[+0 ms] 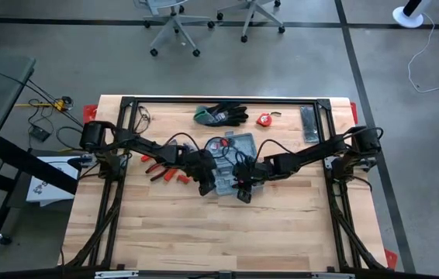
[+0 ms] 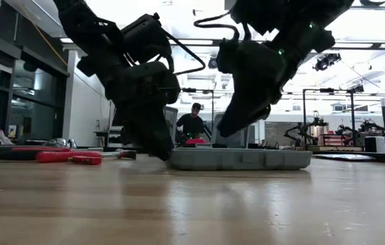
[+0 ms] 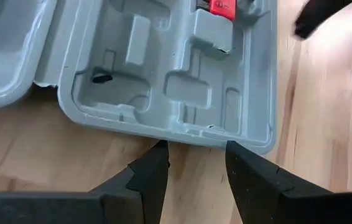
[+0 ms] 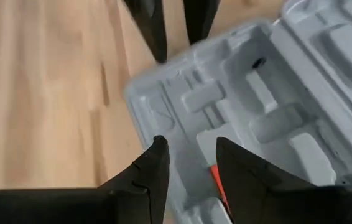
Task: Prefit tool cases
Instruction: Remove the screwdriver bit set from the gray tool case
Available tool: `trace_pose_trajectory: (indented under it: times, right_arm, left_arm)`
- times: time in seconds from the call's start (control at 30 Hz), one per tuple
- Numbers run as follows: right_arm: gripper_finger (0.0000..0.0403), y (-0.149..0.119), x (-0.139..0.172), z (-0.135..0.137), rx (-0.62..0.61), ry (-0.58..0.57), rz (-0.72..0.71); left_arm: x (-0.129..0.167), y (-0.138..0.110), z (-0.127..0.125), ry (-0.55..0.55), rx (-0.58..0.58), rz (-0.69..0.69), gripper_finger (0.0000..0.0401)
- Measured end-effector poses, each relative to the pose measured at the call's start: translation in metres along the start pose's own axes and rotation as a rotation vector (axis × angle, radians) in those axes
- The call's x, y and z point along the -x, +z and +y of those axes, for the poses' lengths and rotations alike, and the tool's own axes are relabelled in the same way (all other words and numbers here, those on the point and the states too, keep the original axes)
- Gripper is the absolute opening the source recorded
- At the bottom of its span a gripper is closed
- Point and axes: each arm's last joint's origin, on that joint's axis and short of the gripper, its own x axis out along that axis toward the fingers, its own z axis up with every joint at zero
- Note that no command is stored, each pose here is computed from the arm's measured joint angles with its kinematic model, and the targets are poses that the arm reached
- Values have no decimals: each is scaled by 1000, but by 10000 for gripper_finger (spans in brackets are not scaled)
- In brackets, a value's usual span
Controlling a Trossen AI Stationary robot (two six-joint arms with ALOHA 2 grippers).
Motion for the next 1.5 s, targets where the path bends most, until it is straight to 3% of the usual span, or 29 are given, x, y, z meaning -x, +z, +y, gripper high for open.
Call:
trace_pose_trajectory:
  times: [0.1, 0.23, 0.73, 1.13, 1.23, 1.33, 1.5]
  right_arm:
    - [126, -8, 0, -2, 77, -39, 72]
    - [126, -14, 1, -15, 77, -121, 158]
    - [126, -12, -3, -22, 214, -62, 171]
    - [124, -18, -19, -23, 205, -50, 208]
    - [95, -21, -18, -26, 178, -58, 243]
    - [37, -23, -17, -26, 175, -63, 266]
    - [35, -23, -16, -24, 99, -70, 260]
  left_arm:
    - [-3, -1, 1, 6, 0, 2, 149]
    - [-4, -3, 3, 29, 4, 12, 149]
    - [-3, 4, 4, 39, 4, -51, 149]
    - [-2, 6, 8, 35, 30, -51, 149]
    - [-2, 6, 8, 24, 33, -53, 149]
    - [-2, 7, 8, 23, 32, -55, 149]
    - [-2, 7, 8, 27, 32, -56, 149]
